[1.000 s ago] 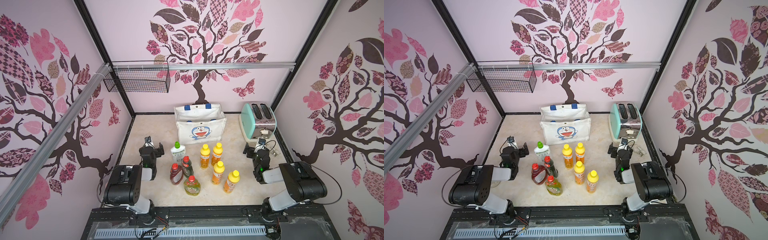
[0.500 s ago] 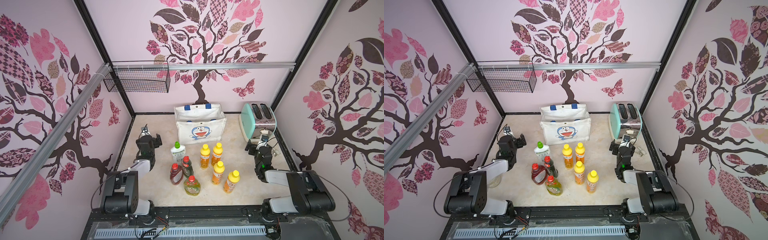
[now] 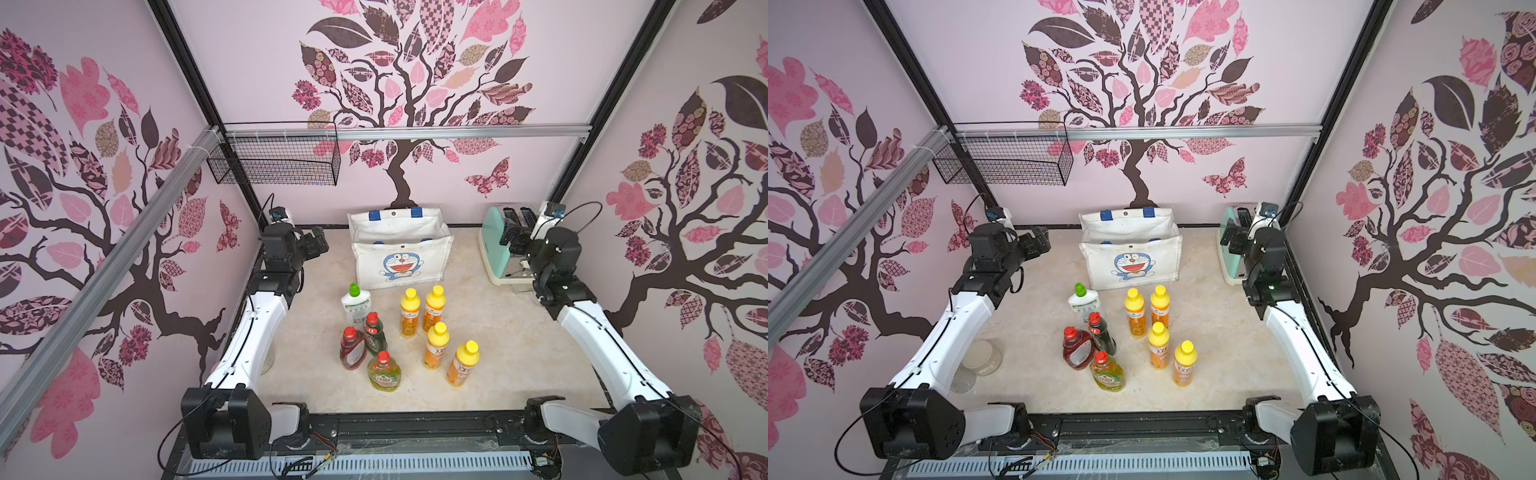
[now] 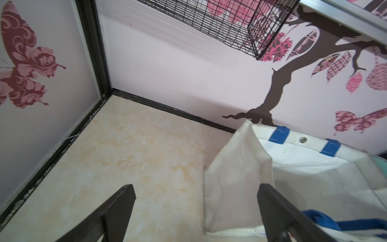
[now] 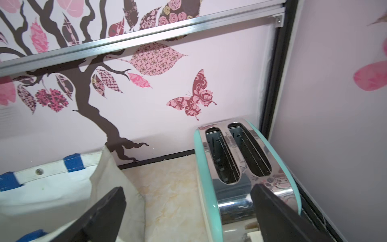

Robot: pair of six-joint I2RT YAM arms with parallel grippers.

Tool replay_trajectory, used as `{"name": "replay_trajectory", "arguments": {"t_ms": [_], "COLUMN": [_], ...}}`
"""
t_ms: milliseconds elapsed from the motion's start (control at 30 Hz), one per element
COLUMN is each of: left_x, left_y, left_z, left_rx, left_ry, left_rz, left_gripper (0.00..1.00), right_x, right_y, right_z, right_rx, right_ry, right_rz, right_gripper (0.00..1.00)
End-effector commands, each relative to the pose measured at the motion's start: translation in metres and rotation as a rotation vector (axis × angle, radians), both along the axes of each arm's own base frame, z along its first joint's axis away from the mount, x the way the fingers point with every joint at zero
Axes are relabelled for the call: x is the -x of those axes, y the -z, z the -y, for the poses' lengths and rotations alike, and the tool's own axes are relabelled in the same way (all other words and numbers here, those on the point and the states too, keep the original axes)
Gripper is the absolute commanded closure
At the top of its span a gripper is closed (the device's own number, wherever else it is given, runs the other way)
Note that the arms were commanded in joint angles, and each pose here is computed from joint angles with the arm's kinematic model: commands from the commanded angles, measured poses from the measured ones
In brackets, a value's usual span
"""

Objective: Pack dish soap into the shopping bag
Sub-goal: Move the shopping bag to the center of the board.

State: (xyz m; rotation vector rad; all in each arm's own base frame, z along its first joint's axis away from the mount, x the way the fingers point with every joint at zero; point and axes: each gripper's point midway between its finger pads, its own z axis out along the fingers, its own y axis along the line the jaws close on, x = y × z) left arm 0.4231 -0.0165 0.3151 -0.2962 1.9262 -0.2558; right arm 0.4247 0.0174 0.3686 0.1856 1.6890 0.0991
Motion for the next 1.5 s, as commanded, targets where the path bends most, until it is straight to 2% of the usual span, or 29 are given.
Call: {"name": "replay_trajectory", "arguments": {"t_ms": [0,133,400,600,967,1100,1467], "left_x": [0.02,0.023,0.023,0.024,0.026,0.027,0.027], "left_y": [0.01,0.007,0.009,0.016,0.022,0.022,0.015], "left_z": [0.027,0.032,0.051,0.047,0.046,0.046,0.046], "left_rx": [0.102,0.115,0.18,0.148,0.131,0.125,0.123], "left_ry": [0.13,0.159,0.263,0.248,0.25,0.253,0.255], "left_rz": [-0.118,-0.137,-0.173,-0.202,-0.205,-0.191,-0.159], "left_gripper": [0.03,0.03,0.03,0.03,0.03,0.03,0.03], "right_x": [-0.011,-0.04,-0.112,-0.135,-0.135,-0.131,-0.115], "right_y": [0.015,0.003,0.021,0.037,0.084,0.097,0.131], "right_z": [-0.031,-0.063,-0.105,-0.124,-0.161,-0.174,-0.178], "right_rx": [-0.004,0.024,0.055,0.086,0.104,0.165,0.127], "right_ry": [-0.121,-0.192,-0.271,-0.305,-0.412,-0.407,-0.438], "right_rz": [-0.182,-0.205,-0.376,-0.439,-0.558,-0.586,-0.701], "right_gripper": [0.0,0.0,0.0,0.01,0.01,0.01,0.19]}}
